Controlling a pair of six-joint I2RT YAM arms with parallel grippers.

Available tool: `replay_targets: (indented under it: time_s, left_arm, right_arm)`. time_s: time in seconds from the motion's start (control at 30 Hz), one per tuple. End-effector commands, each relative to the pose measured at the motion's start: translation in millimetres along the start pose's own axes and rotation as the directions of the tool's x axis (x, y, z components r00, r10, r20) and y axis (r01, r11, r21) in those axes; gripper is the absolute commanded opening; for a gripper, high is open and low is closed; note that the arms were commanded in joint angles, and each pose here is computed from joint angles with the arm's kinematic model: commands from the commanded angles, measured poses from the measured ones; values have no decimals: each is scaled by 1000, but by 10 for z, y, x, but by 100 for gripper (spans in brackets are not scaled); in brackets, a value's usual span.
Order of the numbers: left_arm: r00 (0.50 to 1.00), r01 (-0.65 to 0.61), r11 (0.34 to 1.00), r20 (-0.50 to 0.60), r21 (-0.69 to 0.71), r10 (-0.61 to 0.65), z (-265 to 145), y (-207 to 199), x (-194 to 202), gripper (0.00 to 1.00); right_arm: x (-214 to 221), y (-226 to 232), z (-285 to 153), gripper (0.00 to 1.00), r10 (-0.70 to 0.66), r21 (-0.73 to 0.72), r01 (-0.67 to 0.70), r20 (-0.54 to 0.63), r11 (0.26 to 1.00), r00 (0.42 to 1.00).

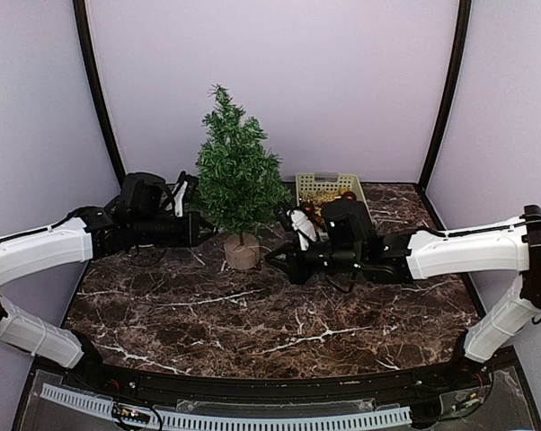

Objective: Decorate the small christmas tree
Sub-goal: Wrap the side of the string light in the gap of the branches.

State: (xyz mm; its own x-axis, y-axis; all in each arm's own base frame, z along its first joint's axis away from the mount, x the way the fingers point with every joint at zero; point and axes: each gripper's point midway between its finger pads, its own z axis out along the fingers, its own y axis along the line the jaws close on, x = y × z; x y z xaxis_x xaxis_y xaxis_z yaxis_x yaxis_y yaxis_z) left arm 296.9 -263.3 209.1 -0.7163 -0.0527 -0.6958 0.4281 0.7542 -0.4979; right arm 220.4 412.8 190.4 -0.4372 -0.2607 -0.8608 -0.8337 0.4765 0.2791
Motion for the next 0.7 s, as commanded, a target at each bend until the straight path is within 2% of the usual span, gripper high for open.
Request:
replay_targets:
  time_s: [0.0,0.07,0.3,0.67]
  left_arm:
    - [1000,-25,1000,-8,-18,25,9,38,35,0]
    - [1000,-28,999,-6,-17,28,-1,29,29,0]
    - [1000,-29,999,-5,-22,29,-24,38,35,0]
    - [999,-45,997,8,-69,46,-104,109,-7,0]
  right_arm:
    - [-26,-14,81,0,39,18,-39,17,999,999]
    - [147,-115,188,0,68,58,-66,-29,996,997]
    - [383,-347,331,0,128,163,-116,-67,980,989]
    - [739,-900,282,0,263,316,-223,-89,922,961]
